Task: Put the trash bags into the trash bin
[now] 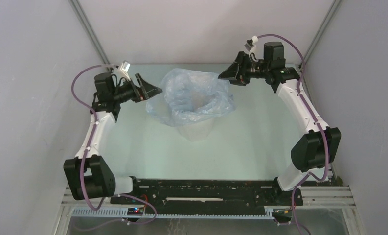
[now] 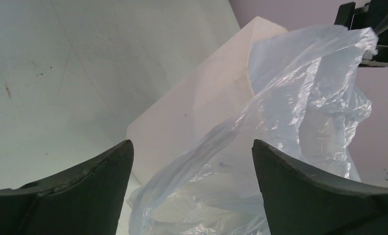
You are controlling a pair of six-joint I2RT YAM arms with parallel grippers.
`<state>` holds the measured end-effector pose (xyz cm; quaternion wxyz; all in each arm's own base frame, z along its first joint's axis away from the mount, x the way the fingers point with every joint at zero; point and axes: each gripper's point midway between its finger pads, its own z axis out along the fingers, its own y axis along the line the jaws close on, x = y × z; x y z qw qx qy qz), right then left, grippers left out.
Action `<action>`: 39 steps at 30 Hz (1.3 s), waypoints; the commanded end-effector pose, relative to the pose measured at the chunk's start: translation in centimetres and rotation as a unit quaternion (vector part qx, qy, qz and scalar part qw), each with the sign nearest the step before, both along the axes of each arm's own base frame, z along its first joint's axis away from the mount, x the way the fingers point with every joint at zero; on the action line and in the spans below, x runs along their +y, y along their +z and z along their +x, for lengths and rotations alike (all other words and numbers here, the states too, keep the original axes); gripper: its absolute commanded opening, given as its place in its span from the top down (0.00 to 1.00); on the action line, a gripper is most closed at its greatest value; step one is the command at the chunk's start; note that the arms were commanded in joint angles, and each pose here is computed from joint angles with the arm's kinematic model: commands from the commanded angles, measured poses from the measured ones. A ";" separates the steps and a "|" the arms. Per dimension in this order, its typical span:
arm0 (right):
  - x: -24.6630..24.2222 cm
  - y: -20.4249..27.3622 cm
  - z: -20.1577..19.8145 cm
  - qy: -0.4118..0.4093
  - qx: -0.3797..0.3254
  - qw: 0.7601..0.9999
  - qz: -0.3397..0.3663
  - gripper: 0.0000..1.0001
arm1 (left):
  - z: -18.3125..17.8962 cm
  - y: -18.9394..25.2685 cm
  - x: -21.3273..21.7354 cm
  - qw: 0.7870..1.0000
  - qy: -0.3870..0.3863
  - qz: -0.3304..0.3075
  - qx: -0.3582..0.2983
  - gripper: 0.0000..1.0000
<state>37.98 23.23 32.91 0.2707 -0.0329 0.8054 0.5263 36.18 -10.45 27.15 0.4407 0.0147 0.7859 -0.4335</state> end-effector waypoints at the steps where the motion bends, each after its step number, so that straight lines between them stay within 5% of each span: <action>1: -0.2 1.8 -0.3 0.018 -0.049 0.999 0.001 0.36 | -0.6 -0.5 -1.2 0.998 -0.070 0.002 -0.011 0.10; 8: 0.0 0.3 0.5 0.035 -0.065 0.997 -0.008 0.36 | -0.3 -1.4 -1.5 0.997 -0.069 0.003 0.020 0.47; 13: 0.4 -0.1 0.9 0.034 -0.054 0.998 0.007 0.73 | 0.9 -0.9 -0.7 0.999 -0.027 0.004 0.031 0.74; 18: 0.1 0.3 2.4 -0.012 -0.044 0.999 0.012 0.99 | 2.1 -0.6 0.0 0.998 0.027 -0.003 0.052 0.99; 32: -1.9 -4.5 6.6 -0.105 0.063 0.992 0.001 1.00 | 5.0 -3.3 0.9 0.975 0.125 -0.068 0.169 1.00; 39: -1.9 -7.7 5.9 -0.091 0.105 0.990 -0.014 1.00 | 4.5 -7.7 0.8 0.961 0.127 -0.043 0.243 1.00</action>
